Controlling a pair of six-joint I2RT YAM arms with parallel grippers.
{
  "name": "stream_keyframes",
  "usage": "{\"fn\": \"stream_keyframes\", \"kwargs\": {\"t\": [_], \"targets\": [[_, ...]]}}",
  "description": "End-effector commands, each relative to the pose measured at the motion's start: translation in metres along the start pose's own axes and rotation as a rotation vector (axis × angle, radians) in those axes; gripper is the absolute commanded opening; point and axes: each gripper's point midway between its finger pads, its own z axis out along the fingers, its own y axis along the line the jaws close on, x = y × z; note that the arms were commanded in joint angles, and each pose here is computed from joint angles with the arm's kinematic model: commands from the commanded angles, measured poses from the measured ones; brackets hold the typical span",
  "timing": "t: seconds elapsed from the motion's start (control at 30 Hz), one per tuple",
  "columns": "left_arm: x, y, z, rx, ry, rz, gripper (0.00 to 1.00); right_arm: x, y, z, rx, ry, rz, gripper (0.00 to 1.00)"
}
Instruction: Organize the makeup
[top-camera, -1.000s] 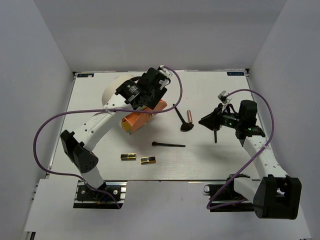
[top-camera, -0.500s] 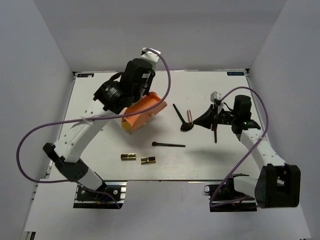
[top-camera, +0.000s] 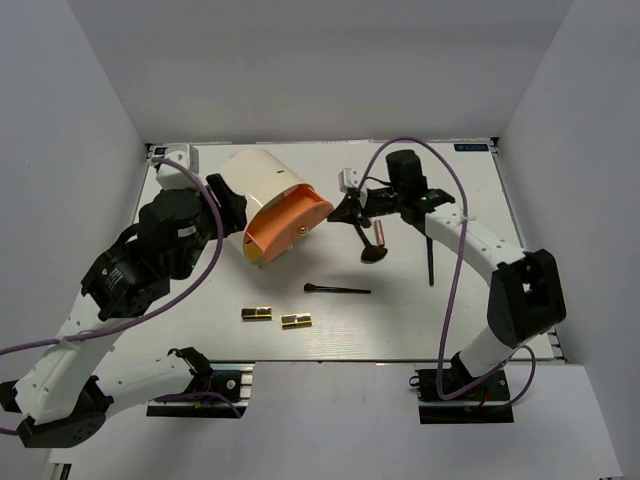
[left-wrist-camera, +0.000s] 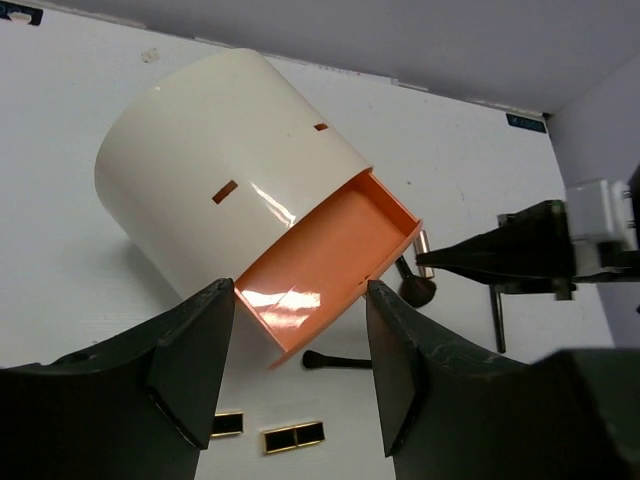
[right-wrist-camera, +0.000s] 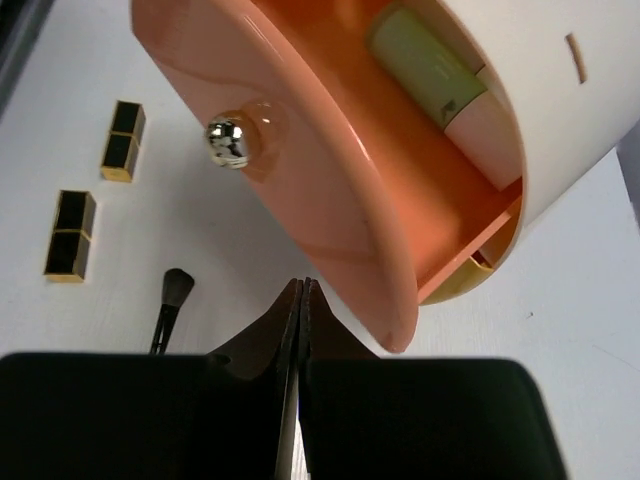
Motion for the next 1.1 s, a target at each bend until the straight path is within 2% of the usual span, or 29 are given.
{"fn": "stream_keyframes", "kwargs": {"t": [0.0, 0.27, 1.07], "targets": [[0.009, 0.013, -0.006, -0.048, 0.01, -0.104, 0.66, 0.001, -0.019, 0.011, 0.042, 0.071, -0.065, 0.0], [0.026, 0.022, -0.009, -0.057, 0.034, -0.121, 0.73, 0.0, -0.027, 0.045, 0.046, 0.104, -0.074, 0.0], [0.042, 0.026, -0.005, -0.058, 0.038, -0.148, 0.8, -0.018, -0.059, 0.088, 0.095, 0.055, -0.03, 0.0]]}}
